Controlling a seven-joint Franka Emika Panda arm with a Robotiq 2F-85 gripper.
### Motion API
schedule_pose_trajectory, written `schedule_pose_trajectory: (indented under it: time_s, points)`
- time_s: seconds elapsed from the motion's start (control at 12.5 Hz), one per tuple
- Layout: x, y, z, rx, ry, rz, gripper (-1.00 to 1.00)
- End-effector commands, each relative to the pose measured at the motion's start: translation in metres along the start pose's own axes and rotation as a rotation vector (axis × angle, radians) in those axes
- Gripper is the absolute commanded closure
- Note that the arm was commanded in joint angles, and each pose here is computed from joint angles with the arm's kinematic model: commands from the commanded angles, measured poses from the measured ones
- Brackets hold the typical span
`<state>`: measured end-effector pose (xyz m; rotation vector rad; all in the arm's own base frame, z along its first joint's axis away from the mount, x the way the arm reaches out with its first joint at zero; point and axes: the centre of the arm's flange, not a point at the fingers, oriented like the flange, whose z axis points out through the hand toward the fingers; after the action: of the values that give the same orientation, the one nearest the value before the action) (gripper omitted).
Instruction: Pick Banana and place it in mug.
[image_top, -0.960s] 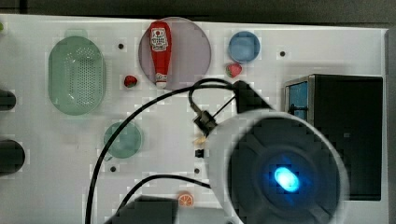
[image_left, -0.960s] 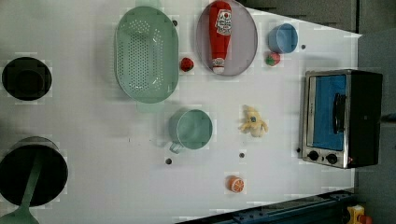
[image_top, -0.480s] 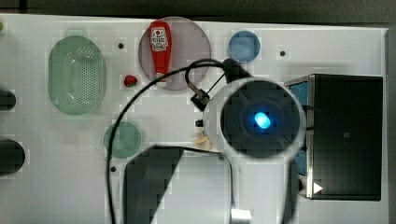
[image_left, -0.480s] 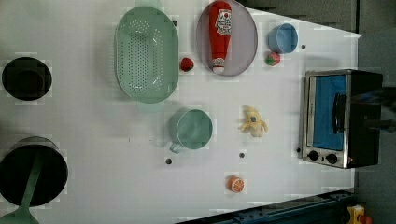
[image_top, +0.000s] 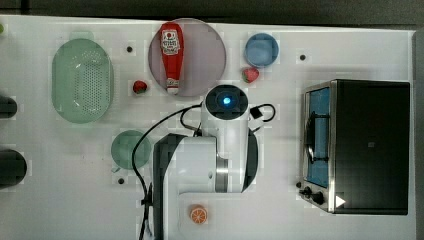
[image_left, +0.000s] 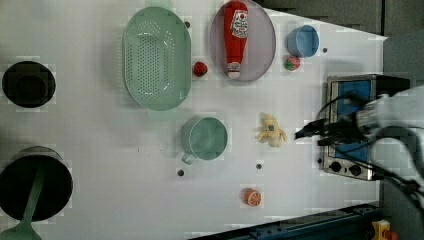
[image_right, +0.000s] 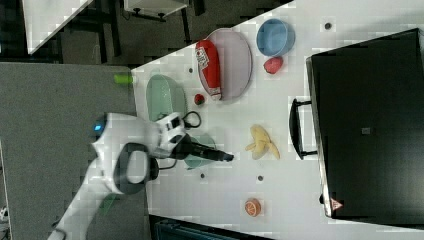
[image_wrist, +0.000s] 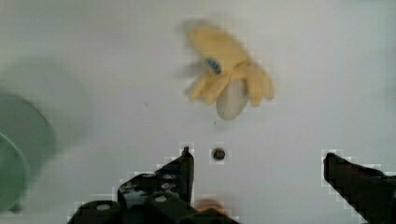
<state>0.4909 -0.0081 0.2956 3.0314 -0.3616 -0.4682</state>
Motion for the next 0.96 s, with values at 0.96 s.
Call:
schedule_pose_trajectory:
  time_s: [0.96]
  points:
    - [0.037,0.012,0.141,0.003,0.184,-0.51,-1.0]
